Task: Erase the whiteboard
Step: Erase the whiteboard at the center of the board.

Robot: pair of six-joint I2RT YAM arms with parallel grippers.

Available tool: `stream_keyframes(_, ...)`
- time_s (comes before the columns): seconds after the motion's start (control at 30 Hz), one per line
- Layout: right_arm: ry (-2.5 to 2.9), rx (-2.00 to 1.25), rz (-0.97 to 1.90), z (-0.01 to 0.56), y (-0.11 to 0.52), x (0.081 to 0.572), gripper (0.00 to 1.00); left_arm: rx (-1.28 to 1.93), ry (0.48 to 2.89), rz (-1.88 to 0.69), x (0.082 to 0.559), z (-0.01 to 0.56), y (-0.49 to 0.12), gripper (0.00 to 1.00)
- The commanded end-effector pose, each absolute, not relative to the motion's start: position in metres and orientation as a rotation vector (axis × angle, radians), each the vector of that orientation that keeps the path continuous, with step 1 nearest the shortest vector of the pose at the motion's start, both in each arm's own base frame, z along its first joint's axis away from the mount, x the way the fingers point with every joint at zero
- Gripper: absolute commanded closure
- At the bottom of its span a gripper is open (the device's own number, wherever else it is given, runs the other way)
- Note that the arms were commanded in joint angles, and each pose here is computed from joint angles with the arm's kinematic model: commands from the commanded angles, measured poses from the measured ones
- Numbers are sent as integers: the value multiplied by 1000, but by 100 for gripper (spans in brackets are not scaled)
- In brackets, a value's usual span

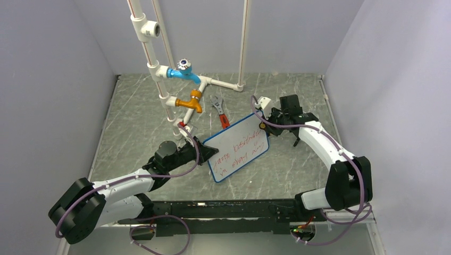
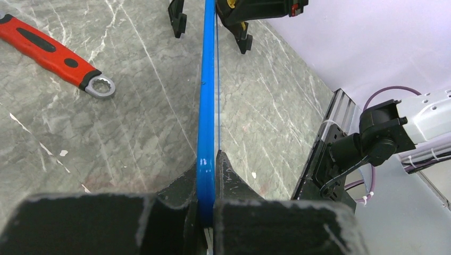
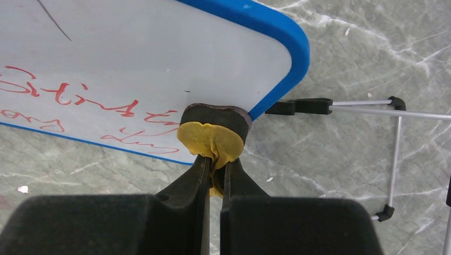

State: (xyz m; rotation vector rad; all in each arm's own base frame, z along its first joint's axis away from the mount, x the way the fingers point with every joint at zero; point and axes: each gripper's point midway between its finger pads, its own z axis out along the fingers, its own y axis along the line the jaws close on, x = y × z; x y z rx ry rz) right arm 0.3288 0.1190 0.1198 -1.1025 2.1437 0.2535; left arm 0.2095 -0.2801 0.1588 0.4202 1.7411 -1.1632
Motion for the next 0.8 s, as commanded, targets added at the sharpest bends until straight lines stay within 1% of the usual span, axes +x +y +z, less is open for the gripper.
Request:
stream_keyframes(0.0,2116,-1179,286,123,131,322,100,589,1725,-1203,189,157,-289,100)
stream_keyframes(0.2,2028,-994,216,180,133,364,100,582,1734,-1207,188,154,-289,100)
stream_keyframes(0.27,2019,-947,178,191,129,374,100,581,1731,-1208,188,154,-289,100)
stream_keyframes(0.33,2036,-927,140,187,123,378,100,582,1730,-1209,188,154,-289,100)
stream_keyframes(0.4,2069,-943,100,171,116,375,100,582,1727,-1208,188,155,-289,100)
stream_keyframes(0.5,2136,-1018,72,136,106,357,100,578,1724,-1203,189,156,-288,100)
stream_keyframes(0.63,2151,-1119,120,110,108,328,100,572,1722,-1200,190,157,-287,100)
stream_keyframes(0.77,2144,-1194,182,105,123,316,100,569,1719,-1207,190,158,-288,100)
